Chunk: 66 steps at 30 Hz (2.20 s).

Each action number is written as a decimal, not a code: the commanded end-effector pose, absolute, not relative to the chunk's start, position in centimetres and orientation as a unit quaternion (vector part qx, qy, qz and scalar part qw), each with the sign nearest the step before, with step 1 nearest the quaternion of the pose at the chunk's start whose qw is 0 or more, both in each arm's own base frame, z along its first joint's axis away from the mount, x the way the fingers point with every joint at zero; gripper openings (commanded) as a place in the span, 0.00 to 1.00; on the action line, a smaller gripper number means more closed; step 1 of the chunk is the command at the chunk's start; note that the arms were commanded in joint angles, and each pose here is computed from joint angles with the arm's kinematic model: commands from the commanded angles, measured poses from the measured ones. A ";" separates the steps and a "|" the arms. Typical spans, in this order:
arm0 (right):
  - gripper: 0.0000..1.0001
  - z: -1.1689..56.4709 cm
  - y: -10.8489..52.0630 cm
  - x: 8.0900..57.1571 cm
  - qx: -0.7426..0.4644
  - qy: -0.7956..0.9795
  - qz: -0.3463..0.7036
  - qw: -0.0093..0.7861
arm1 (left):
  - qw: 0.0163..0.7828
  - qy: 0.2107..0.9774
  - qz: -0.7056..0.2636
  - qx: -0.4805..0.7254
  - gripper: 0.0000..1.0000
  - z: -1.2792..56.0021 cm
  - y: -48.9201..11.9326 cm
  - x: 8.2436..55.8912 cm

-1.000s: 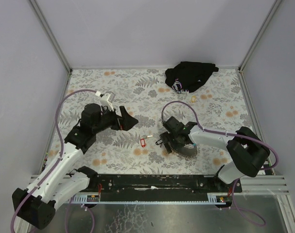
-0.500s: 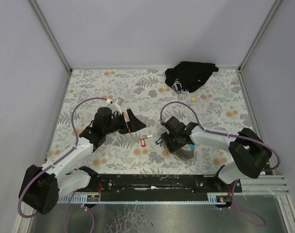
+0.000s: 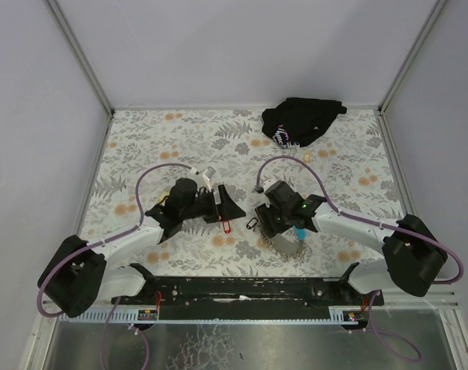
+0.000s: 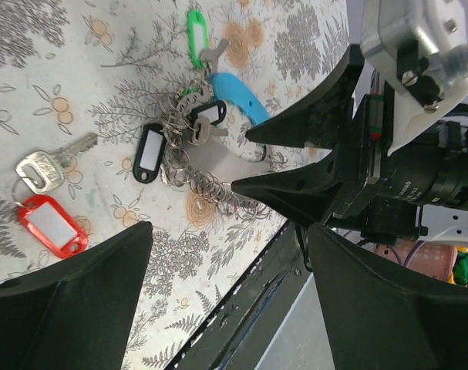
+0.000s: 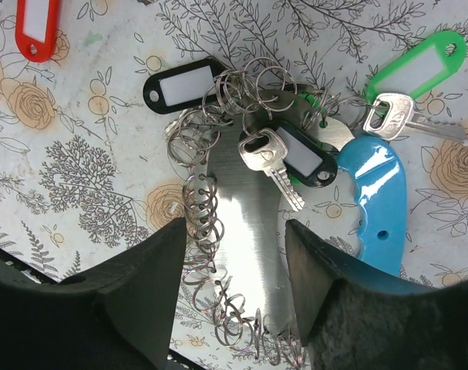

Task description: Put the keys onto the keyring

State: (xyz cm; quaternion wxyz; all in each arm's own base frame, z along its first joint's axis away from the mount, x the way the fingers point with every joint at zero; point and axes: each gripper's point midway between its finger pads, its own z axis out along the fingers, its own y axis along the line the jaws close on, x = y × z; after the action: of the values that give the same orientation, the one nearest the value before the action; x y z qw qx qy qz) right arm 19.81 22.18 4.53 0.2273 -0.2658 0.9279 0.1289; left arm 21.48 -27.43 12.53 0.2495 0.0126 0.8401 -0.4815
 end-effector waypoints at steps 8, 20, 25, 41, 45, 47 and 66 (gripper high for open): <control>0.53 5.1 24.0 20.0 -0.282 0.918 0.169 0.222 | 0.264 0.850 -0.454 0.029 0.74 11.1 -28.7 21.8; 0.40 4.3 25.7 20.7 -0.295 0.914 0.181 0.213 | 0.254 0.863 -0.434 0.041 0.59 8.7 -28.0 21.2; 0.40 4.0 26.5 21.3 -0.297 0.912 0.182 0.215 | 0.244 0.869 -0.428 0.046 0.56 7.6 -27.6 20.4; 0.33 4.0 25.4 25.0 -0.262 0.926 0.092 0.256 | 0.232 0.867 -0.437 0.063 0.53 6.7 -28.1 19.2; 0.44 4.9 26.5 23.1 -0.317 0.905 0.143 0.244 | 0.239 0.867 -0.433 0.061 0.53 6.8 -27.9 19.4; 0.48 5.1 26.7 22.4 -0.333 0.900 0.150 0.239 | 0.250 0.867 -0.427 0.053 0.52 7.0 -27.6 19.7; 0.40 2.8 25.9 22.9 -0.367 0.903 0.049 0.217 | 0.265 0.868 -0.416 0.055 0.53 6.9 -27.1 19.9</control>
State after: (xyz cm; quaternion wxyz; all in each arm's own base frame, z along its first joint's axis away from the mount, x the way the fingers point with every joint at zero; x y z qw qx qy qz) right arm 21.40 25.32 1.74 0.1917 -0.3699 0.9067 0.0659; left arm 19.59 -26.70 6.27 0.2451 0.0345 0.8790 -0.4075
